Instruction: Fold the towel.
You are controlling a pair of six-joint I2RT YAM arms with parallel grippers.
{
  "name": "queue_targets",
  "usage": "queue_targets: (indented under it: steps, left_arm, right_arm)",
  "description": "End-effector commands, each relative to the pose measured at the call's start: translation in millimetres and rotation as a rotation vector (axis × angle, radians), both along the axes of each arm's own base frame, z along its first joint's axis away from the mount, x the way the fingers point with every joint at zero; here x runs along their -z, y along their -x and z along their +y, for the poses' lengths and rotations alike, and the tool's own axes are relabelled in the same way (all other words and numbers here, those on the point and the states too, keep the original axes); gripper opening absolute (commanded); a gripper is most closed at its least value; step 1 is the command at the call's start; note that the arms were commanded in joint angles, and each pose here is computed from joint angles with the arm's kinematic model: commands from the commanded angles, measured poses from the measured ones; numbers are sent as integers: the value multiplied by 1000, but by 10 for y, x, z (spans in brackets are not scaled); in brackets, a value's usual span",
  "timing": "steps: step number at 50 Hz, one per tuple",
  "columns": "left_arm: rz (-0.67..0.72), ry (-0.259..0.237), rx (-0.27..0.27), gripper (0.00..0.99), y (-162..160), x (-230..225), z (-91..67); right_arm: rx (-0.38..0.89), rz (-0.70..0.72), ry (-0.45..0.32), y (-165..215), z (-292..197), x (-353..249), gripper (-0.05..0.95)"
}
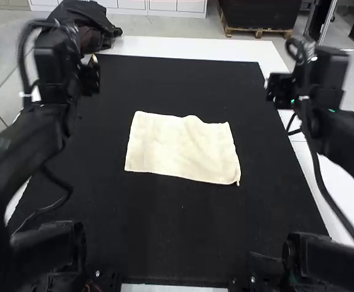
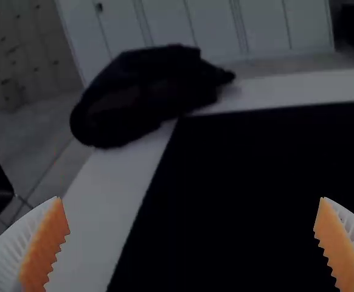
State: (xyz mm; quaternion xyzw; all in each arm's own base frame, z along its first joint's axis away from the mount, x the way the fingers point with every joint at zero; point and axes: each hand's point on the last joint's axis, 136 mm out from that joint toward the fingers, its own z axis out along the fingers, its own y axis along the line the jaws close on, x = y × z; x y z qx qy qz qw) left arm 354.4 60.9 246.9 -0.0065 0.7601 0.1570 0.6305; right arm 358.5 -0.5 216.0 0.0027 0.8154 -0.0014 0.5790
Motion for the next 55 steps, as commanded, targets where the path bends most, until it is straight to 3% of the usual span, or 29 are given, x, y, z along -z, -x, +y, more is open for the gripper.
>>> queue_targets:
  steps: [1, 6, 10, 16, 22, 27, 31, 37, 55]
  left_arm:
    - [-6, 31, 3, 957, -81, 28, -25]
    - [22, 33, -5, 954, -110, 223, -16]
    - [68, 38, 9, 957, -155, 408, -69]
    - [171, 42, 52, 959, -234, 754, -233]
    - [265, 65, 109, 959, -294, 1061, -407]
    - [307, 124, 158, 959, -375, 1212, -530]
    - [336, 204, 196, 959, -442, 1313, -632]
    - [363, 238, 186, 959, -537, 1416, -641]
    - [368, 243, 193, 959, -784, 1528, -670]
  right_arm:
    - [34, 88, -105, -81, 40, 288, 907]
    - [26, 170, -107, -43, 75, 684, 907]
    - [13, 136, -114, -51, 85, 773, 907]
    - [92, 62, -70, -36, -76, 783, 907]
    - [68, 67, -17, -34, -56, 827, 905]
    - [65, 57, -7, -103, -34, 761, 910]
    - [28, 69, -18, -157, 52, 755, 910]
    - [-40, 123, -30, -237, 216, 887, 910]
    - [-156, 267, -36, -476, 631, 1458, 910]
